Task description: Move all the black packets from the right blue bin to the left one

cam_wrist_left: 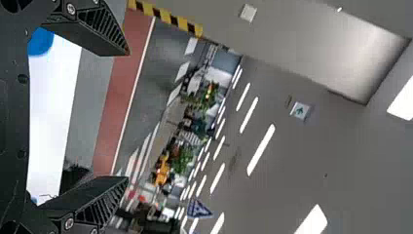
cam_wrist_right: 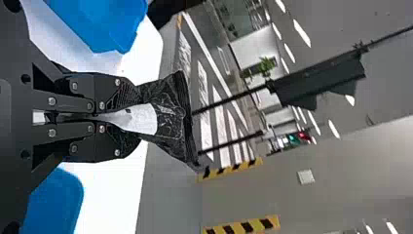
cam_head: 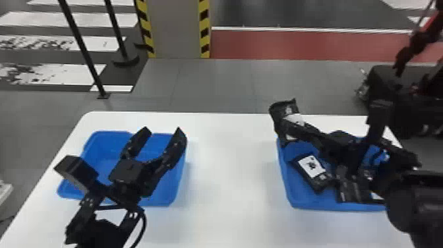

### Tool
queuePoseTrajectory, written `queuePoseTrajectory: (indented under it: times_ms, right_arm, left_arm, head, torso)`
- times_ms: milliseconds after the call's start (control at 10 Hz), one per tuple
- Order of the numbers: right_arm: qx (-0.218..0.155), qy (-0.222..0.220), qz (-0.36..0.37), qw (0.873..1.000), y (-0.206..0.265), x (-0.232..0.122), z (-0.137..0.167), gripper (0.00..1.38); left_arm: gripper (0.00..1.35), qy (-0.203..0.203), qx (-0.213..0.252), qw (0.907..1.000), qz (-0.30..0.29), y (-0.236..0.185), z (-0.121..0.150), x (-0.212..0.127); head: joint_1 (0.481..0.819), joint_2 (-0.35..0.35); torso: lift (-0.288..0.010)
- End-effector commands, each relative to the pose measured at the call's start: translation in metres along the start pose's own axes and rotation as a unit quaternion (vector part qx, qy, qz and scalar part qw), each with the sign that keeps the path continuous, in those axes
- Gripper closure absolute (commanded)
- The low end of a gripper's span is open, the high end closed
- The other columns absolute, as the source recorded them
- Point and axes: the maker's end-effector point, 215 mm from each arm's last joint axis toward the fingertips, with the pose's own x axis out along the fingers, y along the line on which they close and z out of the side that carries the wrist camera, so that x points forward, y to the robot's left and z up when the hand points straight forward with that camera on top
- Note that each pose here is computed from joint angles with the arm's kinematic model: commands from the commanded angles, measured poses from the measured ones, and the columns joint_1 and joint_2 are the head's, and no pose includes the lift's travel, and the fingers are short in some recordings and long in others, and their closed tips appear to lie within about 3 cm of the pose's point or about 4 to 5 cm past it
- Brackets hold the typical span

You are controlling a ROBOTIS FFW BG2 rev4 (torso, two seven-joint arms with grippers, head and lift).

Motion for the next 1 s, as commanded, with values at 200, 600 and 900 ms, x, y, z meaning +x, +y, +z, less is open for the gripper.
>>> queuePoseTrajectory:
  times_ms: [200, 600, 900]
  right_arm:
    - [-0.003, 0.068, 0.124, 0.99, 0.071, 0.054, 0.007, 1.28]
    - [0.012, 0.111, 0.242, 0.964, 0.168, 0.083, -0.01, 1.28]
    - [0.018, 0.137, 0.273, 0.952, 0.195, 0.09, -0.027, 1.28]
  left_arm:
    - [0.12, 0.084, -0.048, 0.9925, -0.075, -0.045, -0.008, 0.014]
    - [0.12, 0.13, -0.079, 0.9839, -0.093, -0.053, -0.028, 0.01]
    - [0.12, 0.105, -0.081, 0.9869, -0.092, -0.049, -0.011, 0.013]
  head:
    - [0.695, 0.018]
    - [0.695, 0.095]
    - [0.695, 0.156]
  torso:
    - [-0.11]
    - [-0.11]
    - [-0.11]
